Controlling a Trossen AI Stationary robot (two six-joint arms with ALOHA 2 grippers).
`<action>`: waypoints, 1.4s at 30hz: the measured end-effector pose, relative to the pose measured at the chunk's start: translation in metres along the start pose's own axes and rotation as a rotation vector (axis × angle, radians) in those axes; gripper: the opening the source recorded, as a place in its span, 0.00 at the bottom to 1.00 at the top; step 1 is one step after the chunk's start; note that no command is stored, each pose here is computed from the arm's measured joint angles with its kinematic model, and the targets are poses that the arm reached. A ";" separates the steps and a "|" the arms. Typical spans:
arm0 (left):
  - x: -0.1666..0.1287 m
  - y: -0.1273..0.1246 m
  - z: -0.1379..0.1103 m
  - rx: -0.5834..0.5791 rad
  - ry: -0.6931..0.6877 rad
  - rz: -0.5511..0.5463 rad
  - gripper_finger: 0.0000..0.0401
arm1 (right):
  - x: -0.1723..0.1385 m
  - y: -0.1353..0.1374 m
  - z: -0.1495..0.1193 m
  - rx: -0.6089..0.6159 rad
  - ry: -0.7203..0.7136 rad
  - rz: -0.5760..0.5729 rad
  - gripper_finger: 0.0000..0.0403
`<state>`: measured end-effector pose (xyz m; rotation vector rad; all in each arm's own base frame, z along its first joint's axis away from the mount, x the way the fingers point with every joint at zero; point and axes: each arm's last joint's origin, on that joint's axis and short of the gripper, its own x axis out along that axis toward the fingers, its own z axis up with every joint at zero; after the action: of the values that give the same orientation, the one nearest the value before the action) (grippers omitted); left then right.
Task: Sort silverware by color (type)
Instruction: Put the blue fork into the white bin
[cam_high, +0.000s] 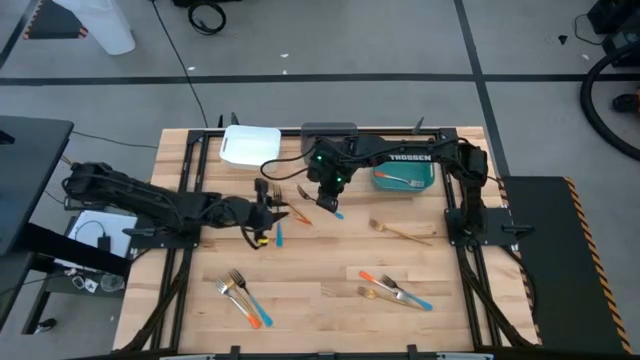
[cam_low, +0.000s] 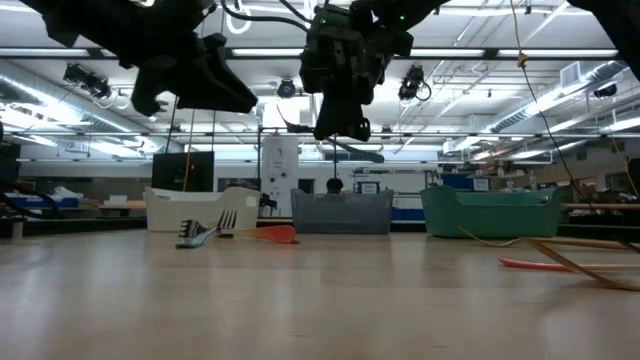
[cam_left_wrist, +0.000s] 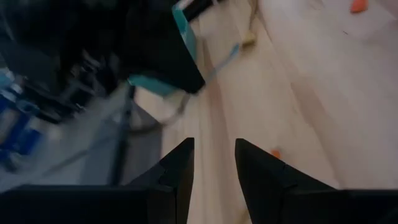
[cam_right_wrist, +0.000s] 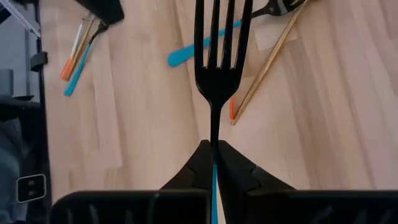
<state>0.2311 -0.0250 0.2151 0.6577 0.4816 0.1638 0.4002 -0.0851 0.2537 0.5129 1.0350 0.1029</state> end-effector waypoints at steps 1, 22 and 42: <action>0.002 -0.001 0.000 0.016 0.001 0.009 0.31 | 0.000 0.000 0.000 0.004 -0.001 0.001 0.04; 0.021 -0.025 0.023 0.608 -0.039 0.257 0.31 | -0.013 -0.018 0.017 0.267 -0.120 0.131 0.04; 0.039 -0.027 0.014 0.841 0.013 0.279 0.31 | -0.008 -0.001 0.023 0.292 -0.169 0.182 0.04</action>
<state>0.2724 -0.0427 0.1932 1.5509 0.4620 0.2288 0.4152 -0.0964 0.2685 0.8666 0.8400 0.0684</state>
